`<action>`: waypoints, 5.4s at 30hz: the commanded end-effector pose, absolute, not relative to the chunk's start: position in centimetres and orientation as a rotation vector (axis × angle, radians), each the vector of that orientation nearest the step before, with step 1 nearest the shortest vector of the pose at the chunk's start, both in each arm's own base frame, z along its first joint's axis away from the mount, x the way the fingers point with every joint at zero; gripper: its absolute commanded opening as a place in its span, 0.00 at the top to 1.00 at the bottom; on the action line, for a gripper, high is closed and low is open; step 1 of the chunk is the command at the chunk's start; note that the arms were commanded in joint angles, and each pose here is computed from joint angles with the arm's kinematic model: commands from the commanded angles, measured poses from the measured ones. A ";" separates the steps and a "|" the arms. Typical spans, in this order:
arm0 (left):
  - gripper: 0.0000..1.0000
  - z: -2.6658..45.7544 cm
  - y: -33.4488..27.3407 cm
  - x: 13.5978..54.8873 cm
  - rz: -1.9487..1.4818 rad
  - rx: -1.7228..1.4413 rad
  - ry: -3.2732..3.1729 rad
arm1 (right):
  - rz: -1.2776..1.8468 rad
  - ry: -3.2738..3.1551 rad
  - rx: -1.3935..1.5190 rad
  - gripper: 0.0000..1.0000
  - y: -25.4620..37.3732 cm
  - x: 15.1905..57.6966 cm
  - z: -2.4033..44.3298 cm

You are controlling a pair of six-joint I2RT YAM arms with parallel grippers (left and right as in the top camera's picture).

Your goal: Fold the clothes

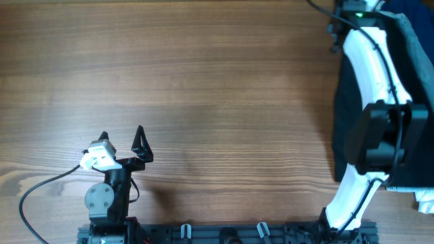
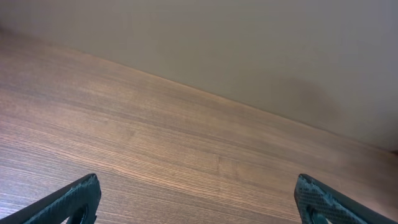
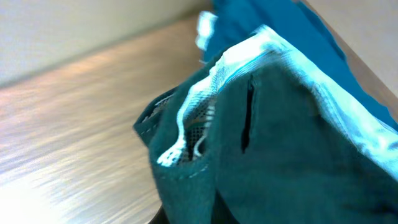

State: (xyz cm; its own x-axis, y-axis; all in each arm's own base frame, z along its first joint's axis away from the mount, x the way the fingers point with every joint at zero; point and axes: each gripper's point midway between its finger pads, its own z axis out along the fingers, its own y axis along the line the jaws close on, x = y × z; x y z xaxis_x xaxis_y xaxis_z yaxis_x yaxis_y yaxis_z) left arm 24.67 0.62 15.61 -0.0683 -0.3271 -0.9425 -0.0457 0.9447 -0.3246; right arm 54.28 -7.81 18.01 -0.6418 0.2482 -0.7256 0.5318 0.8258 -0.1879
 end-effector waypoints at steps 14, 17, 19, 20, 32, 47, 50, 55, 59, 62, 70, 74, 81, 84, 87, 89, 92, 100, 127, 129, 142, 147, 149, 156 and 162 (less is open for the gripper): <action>0.00 15.4 0.2 24.7 -0.234 -0.258 1.641 | 0.416 2.348 -0.043 0.96 22.6 53.1 19.1; 0.00 15.4 0.2 24.7 -0.234 -0.258 1.641 | 0.530 2.375 -0.190 0.96 29.5 50.2 17.7; 0.00 15.4 0.2 24.7 -0.234 -0.258 1.640 | 0.587 2.396 -0.266 0.96 33.2 47.9 17.0; 0.00 15.4 0.3 24.7 -0.233 -0.258 1.641 | 0.603 2.401 -0.292 0.96 34.3 47.1 16.9; 0.00 15.4 0.3 24.7 -0.233 -0.258 1.640 | 0.788 2.444 -0.546 0.76 43.0 38.9 15.9; 0.00 15.4 0.3 24.7 -0.233 -0.258 1.640 | 0.659 2.400 -0.365 0.44 33.0 45.8 20.2; 0.00 15.4 0.3 24.7 -0.233 -0.258 1.640 | 0.574 2.530 -0.245 0.51 27.4 46.7 18.2; 0.00 15.4 0.3 24.7 -0.233 -0.258 1.640 | 0.422 2.778 -0.045 0.42 17.5 45.5 14.9; 0.00 15.4 0.3 24.7 -0.233 -0.258 1.641 | 0.237 2.937 0.120 0.27 10.3 43.3 13.3; 0.00 15.4 0.3 24.7 -0.233 -0.258 1.641 | 0.124 2.986 0.204 0.18 6.0 42.5 12.7; 0.00 15.4 0.3 24.7 -0.233 -0.258 1.641 | 0.185 2.903 0.274 0.21 0.1 44.7 10.7; 0.00 15.4 0.2 24.7 -0.234 -0.258 1.640 | 0.273 2.890 0.310 0.24 -0.3 44.7 8.6; 0.00 15.4 0.3 24.7 -0.233 -0.258 1.641 | 0.406 2.878 0.377 0.29 0.9 45.0 5.3; 0.00 15.4 0.3 24.7 -0.233 -0.258 1.641 | 0.430 2.855 0.385 0.32 1.2 45.9 3.9; 0.00 15.4 0.3 24.7 -0.233 -0.258 1.640 | 0.435 2.863 0.438 0.32 1.2 45.9 3.0; 0.00 15.4 0.3 24.7 -0.233 -0.258 1.641 | 0.436 2.879 0.445 0.32 1.2 45.8 2.3; 0.00 15.4 0.3 24.7 -0.233 -0.258 1.641 | 0.420 2.909 0.458 0.32 1.1 45.3 1.0; 0.00 15.4 0.2 24.7 -0.234 -0.258 1.641 | 0.421 2.887 0.451 0.37 1.0 46.0 0.7; 0.00 15.4 0.2 24.7 -0.234 -0.258 1.641 | 0.424 2.844 0.477 0.95 1.0 47.0 0.8; 0.00 15.4 0.3 24.7 -0.233 -0.258 1.641 | 0.425 2.843 0.477 0.96 1.0 47.1 0.8; 0.00 15.4 0.2 24.7 -0.234 -0.258 1.641 | 0.534 2.711 0.447 0.96 2.0 49.6 5.9; 0.00 15.4 0.3 24.7 -0.233 -0.258 1.641 | 0.543 2.658 0.498 0.96 1.9 49.8 8.4; 0.00 15.4 0.3 24.7 -0.233 -0.258 1.641 | 0.536 2.634 0.488 0.96 1.8 50.0 9.4; 0.00 15.4 0.2 24.7 -0.234 -0.258 1.641 | 0.409 2.509 0.486 0.96 0.0 51.9 12.1; 0.00 15.4 0.3 24.7 -0.233 -0.258 1.640 | 0.325 2.483 0.568 0.96 -1.4 52.2 11.8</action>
